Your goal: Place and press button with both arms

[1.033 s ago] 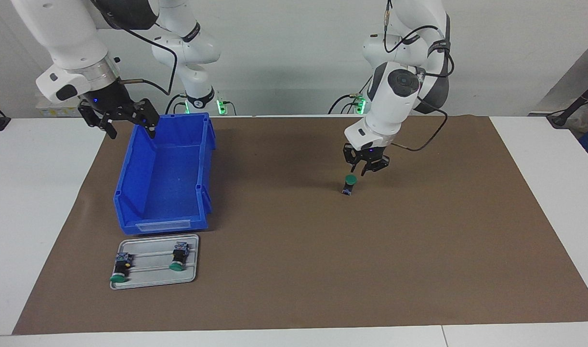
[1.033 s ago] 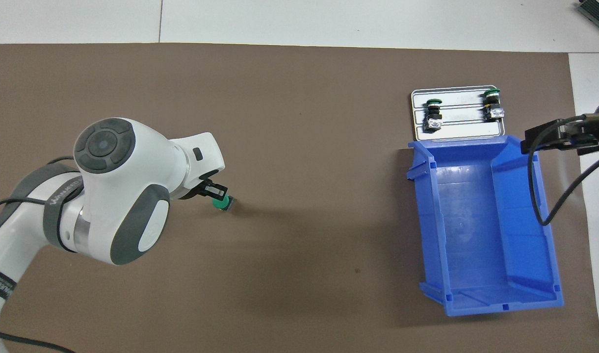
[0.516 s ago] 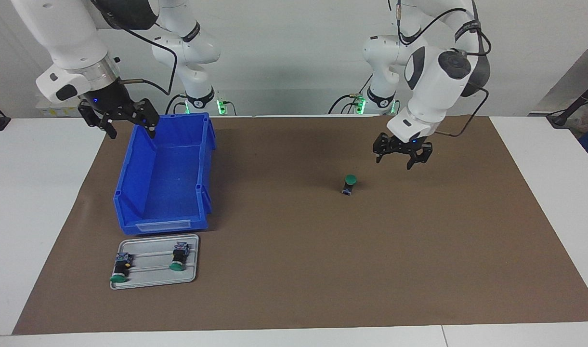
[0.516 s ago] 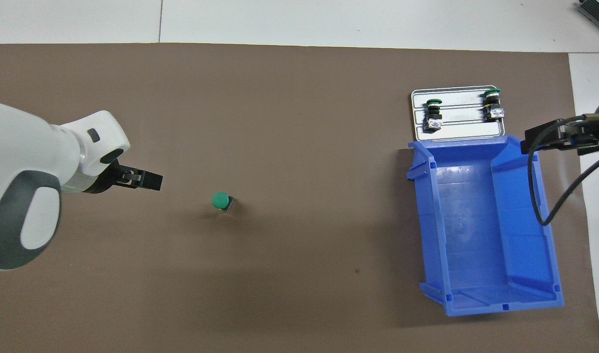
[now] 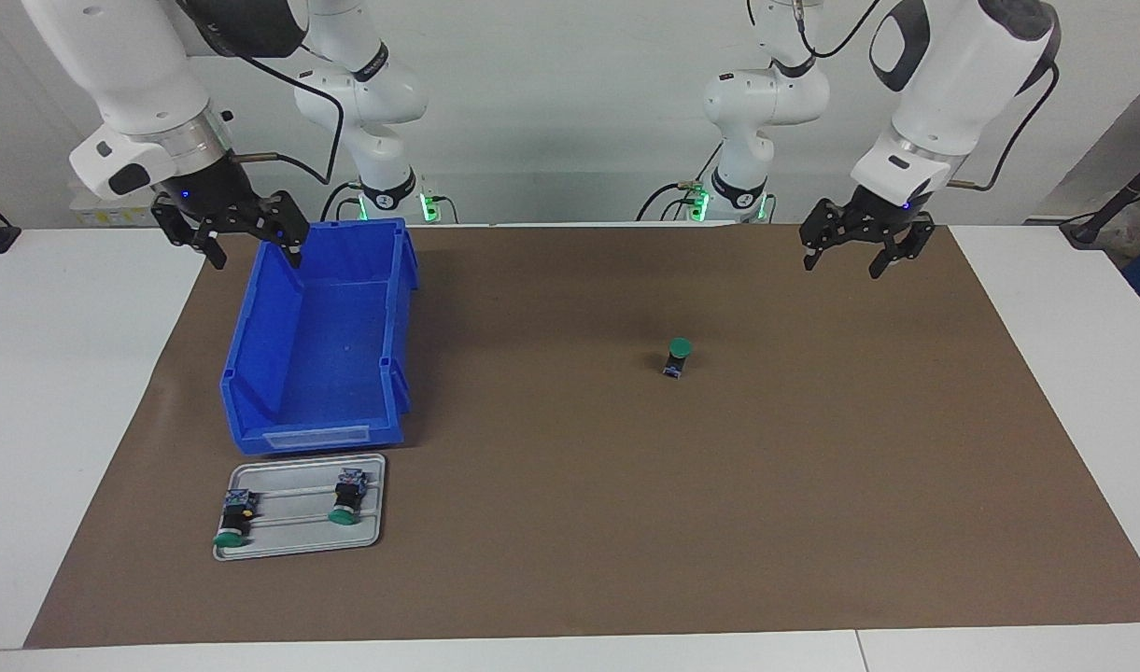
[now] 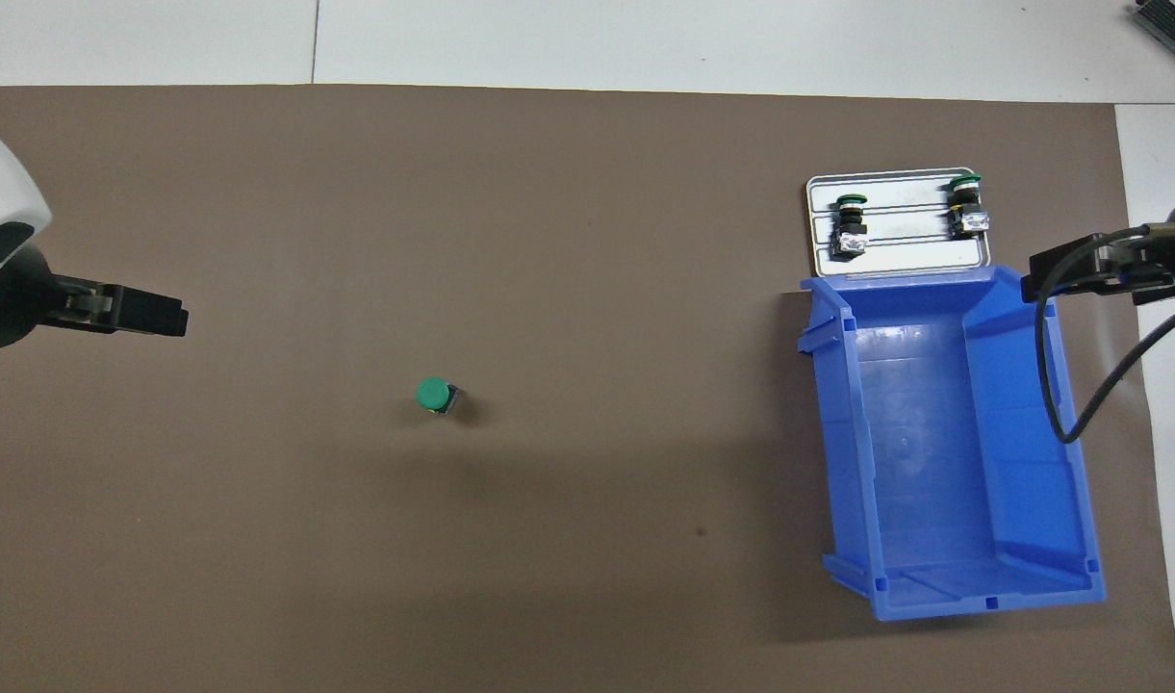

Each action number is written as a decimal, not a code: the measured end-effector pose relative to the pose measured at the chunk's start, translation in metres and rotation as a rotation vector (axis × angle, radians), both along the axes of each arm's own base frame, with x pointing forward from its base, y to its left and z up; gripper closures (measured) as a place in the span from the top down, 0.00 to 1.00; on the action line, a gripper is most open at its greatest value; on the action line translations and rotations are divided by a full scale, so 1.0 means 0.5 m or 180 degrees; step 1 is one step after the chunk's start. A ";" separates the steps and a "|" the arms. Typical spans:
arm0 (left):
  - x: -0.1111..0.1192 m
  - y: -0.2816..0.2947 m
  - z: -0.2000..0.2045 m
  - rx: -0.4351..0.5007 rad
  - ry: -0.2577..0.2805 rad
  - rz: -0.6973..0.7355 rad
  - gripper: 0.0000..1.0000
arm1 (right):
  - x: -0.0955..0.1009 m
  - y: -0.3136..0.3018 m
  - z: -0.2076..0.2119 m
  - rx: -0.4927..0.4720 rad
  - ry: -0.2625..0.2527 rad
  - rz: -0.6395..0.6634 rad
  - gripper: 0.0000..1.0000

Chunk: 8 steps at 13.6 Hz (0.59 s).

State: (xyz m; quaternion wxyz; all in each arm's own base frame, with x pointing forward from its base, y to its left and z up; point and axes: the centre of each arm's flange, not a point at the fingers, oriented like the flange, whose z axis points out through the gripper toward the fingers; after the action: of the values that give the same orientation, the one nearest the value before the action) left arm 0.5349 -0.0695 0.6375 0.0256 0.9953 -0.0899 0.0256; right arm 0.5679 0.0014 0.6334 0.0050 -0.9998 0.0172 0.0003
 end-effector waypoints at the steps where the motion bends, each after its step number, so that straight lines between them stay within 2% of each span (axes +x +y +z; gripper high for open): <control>1: 0.009 0.003 0.020 0.0005 0.0042 -0.0001 1.00 | 0.000 0.000 0.000 0.0000 0.0000 0.0000 0.99; 4: 0.034 0.006 0.045 -0.0001 0.0126 -0.0009 1.00 | 0.000 0.000 0.000 0.0000 0.0000 0.0000 0.99; 8: 0.026 0.005 0.025 0.0017 0.0264 -0.0013 1.00 | -0.003 -0.002 -0.003 0.0000 0.0037 -0.0005 0.99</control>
State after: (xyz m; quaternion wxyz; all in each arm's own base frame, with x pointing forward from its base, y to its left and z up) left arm 0.5479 -0.0670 0.6500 0.0267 0.9954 -0.0909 -0.0160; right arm 0.5666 0.0005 0.6322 0.0049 -0.9998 0.0180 0.0061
